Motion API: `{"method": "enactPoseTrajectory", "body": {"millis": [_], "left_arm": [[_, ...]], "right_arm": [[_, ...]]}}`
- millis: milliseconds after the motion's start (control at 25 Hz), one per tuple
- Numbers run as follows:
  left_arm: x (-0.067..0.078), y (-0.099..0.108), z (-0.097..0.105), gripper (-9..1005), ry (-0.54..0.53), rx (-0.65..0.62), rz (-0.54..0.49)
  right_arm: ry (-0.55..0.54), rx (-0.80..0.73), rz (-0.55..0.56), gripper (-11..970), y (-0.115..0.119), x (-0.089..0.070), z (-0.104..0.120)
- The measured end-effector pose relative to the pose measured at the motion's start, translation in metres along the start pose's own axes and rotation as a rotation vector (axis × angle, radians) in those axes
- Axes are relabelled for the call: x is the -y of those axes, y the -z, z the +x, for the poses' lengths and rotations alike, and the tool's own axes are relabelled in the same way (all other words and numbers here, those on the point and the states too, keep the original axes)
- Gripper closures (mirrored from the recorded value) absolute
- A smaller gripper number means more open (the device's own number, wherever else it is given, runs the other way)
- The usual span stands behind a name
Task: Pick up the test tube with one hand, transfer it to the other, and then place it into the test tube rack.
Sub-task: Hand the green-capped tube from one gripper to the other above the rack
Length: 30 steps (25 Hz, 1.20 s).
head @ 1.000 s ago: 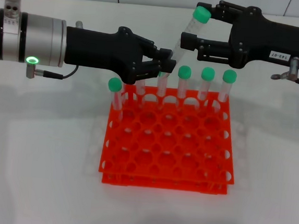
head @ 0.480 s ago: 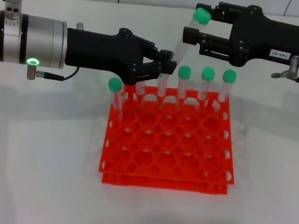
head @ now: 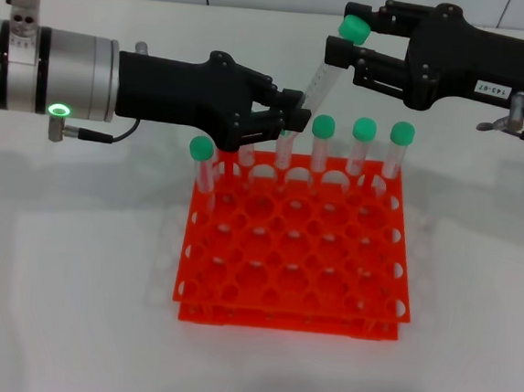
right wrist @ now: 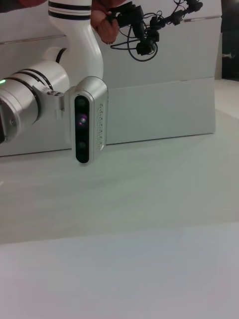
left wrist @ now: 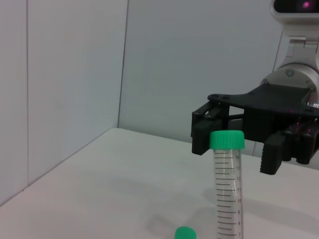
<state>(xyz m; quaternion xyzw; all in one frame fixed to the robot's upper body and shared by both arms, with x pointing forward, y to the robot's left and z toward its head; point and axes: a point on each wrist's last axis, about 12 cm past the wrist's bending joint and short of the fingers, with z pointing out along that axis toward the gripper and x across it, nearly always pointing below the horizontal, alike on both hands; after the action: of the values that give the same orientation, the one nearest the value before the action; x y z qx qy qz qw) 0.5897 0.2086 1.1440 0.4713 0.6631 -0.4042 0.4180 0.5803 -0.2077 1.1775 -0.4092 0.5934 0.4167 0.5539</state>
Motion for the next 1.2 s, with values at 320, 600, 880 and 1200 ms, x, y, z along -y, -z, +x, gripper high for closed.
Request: {"method": "enactPoseTrajectory", "body": {"millis": [320, 600, 880, 1200], "left_arm": [[-0.0001, 0.0004, -0.0001, 687, -0.001, 0.001, -0.002], [-0.0001, 0.0005, -0.0003, 684, -0.002, 0.001, -0.002], [-0.0001, 0.0004, 0.0001, 681, -0.001, 0.002, -0.002], [-0.0003, 0.0006, -0.0002, 677, -0.005, 0.002, -0.004]], "right_arm": [[-0.001, 0.000, 0.008, 502, 0.0002, 0.0010, 0.0002], [-0.011, -0.004, 0.009, 541, -0.0033, 0.0037, 0.0011], [-0.012, -0.004, 0.008, 615, -0.0039, 0.0040, 0.0009], [-0.005, -0.005, 0.007, 689, -0.0040, 0.0043, 0.0004]]}}
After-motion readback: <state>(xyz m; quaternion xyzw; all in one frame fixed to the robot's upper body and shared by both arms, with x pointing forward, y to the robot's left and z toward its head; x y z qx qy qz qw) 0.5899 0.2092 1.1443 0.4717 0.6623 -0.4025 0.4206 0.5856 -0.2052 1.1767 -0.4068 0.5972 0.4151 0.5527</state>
